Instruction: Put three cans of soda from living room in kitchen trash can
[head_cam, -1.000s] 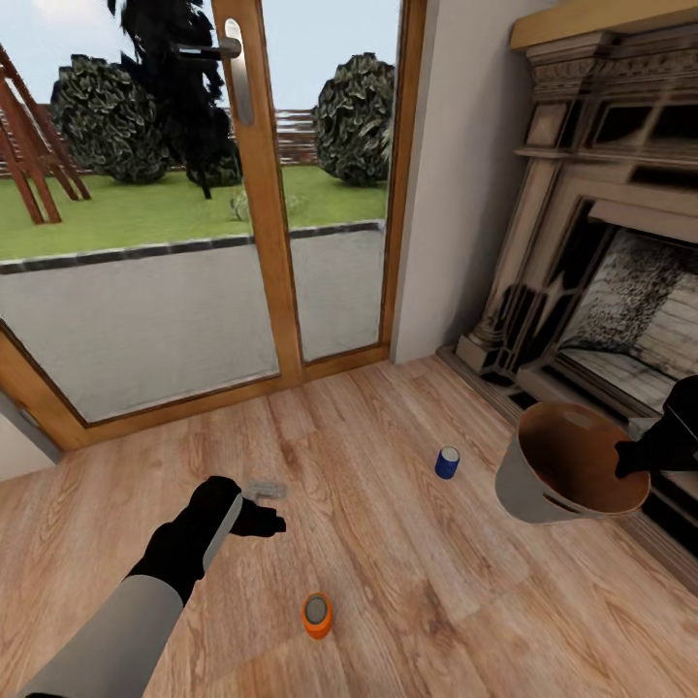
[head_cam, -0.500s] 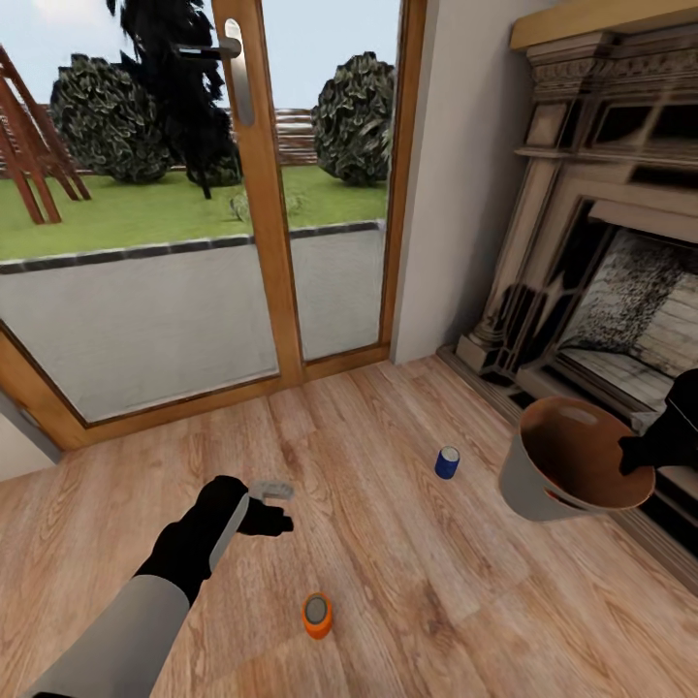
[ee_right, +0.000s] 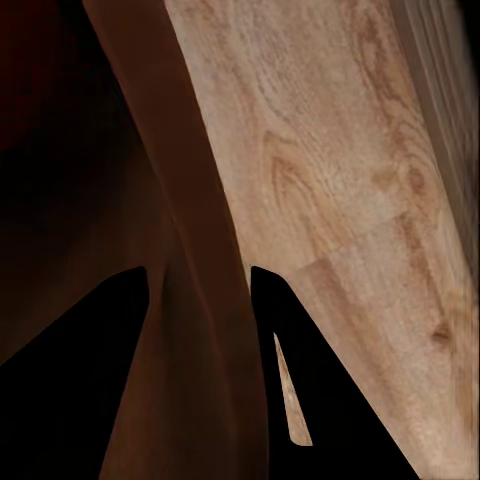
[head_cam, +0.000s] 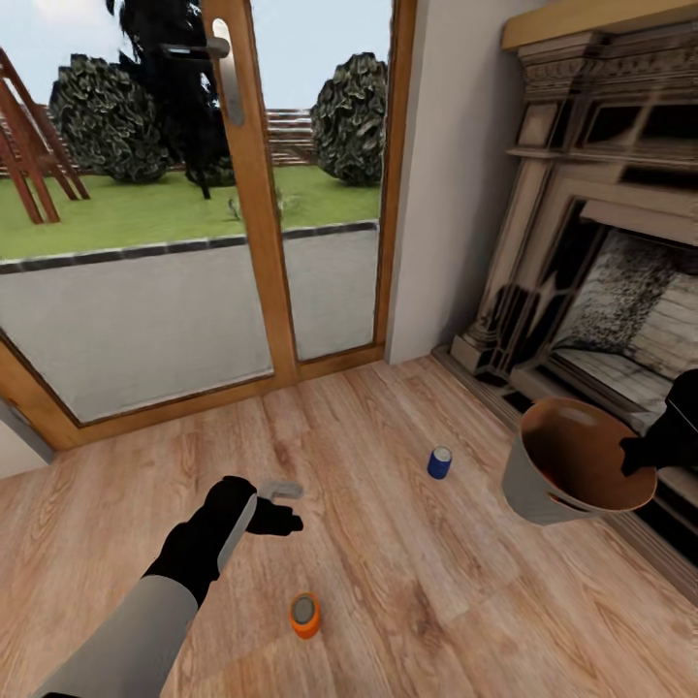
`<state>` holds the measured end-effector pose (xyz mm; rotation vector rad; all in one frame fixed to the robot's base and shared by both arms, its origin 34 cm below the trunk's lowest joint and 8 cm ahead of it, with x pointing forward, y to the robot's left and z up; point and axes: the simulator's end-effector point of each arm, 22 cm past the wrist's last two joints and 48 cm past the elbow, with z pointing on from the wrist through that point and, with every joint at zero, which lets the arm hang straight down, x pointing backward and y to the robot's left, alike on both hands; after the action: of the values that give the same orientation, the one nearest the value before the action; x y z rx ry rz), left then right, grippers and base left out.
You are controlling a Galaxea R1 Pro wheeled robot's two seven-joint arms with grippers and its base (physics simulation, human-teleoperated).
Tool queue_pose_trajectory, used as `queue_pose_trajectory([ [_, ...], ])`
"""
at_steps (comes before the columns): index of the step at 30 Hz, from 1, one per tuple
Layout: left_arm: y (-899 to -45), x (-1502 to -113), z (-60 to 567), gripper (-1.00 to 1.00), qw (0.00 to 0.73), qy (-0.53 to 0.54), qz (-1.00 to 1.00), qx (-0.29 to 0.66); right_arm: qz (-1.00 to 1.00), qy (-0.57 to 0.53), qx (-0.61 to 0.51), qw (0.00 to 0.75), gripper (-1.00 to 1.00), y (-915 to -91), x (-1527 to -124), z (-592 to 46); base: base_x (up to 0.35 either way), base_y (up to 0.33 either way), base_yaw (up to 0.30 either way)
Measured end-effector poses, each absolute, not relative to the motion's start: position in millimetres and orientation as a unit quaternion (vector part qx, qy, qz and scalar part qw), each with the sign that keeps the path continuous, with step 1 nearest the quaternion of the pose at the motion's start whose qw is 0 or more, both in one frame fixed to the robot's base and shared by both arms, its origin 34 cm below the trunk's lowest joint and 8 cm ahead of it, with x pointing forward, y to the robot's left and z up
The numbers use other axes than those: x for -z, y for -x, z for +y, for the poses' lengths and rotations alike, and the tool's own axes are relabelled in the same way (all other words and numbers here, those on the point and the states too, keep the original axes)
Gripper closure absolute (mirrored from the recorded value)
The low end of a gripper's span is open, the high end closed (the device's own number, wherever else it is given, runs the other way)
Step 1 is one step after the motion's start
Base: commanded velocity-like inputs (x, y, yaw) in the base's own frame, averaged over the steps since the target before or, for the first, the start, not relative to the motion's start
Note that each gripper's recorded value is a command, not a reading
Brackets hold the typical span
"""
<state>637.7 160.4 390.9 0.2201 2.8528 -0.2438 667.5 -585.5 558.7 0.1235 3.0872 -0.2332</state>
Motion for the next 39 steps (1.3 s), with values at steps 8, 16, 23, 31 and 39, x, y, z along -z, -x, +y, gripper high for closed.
queue_pose_trajectory([
  [8,-640.1,-393.5,159.0,-1.0,0.139,-0.077,0.984,0.085,0.996,-0.044,0.068,0.024,1.0,-668.5,-558.3,-582.4,0.0,-0.041,0.0],
  [16,-637.8,-391.2,160.2,-1.0,0.135,-0.074,0.984,0.086,0.996,-0.045,0.068,0.024,1.0,-668.0,-558.4,-583.0,0.0,0.053,-0.108],
  [23,-637.5,-392.5,160.3,-1.0,0.136,-0.074,0.984,0.086,0.996,-0.046,0.067,0.026,1.0,-668.0,-560.9,-582.7,0.0,0.226,-0.223],
  [31,-640.3,-397.7,160.9,-1.0,0.142,-0.075,0.984,0.082,0.996,-0.044,0.071,0.028,1.0,-667.4,-565.3,-584.6,-0.024,0.149,-0.169],
  [39,-642.6,-400.4,161.3,-1.0,0.146,-0.075,0.983,0.081,0.996,-0.044,0.072,0.029,1.0,-667.4,-566.1,-584.6,-0.005,0.017,-0.023],
])
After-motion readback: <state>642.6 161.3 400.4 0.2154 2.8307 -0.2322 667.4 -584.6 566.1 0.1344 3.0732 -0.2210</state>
